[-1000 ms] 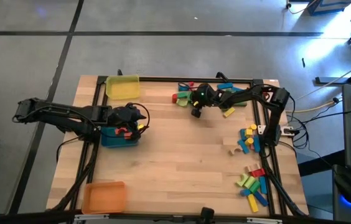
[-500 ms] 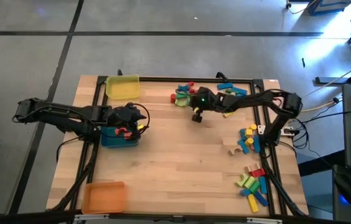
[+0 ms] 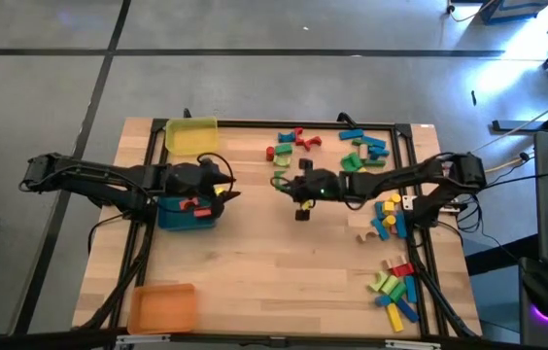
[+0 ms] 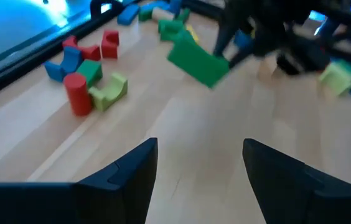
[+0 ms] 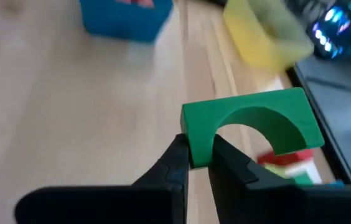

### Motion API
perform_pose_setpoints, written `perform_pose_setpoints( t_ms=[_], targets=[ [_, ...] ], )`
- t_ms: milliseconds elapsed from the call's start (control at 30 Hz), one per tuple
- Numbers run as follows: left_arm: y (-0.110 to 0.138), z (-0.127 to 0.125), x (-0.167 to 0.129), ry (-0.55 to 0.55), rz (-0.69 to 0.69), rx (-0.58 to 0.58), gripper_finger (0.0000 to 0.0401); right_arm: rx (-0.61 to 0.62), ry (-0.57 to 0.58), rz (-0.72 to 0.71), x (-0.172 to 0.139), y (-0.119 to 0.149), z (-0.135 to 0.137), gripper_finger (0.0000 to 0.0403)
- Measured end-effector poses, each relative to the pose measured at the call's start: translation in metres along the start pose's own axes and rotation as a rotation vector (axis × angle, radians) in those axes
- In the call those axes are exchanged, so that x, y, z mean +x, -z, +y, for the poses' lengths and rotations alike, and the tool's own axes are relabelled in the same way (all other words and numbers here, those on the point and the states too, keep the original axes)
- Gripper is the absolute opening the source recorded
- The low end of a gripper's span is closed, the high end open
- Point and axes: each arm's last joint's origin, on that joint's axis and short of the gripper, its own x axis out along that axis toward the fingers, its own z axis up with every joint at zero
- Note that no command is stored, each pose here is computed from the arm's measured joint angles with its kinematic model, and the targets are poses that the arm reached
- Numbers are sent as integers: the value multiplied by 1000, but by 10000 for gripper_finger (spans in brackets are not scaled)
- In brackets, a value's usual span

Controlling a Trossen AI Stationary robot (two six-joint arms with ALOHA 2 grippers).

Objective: Sort blocks by size
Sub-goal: Put the green arch block into the blue bin

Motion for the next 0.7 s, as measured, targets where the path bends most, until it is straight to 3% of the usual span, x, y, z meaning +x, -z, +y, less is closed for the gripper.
perform_pose_setpoints(
  t_ms=[367, 700],
  targets=[
    [-9, -8, 19, 42, -117, -114, 221, -64, 62, -206, -9, -27, 22, 44],
    [-11, -16, 53, 94, -243, -225, 221, -72, 105, -198, -5, -25, 24, 44]
  ],
)
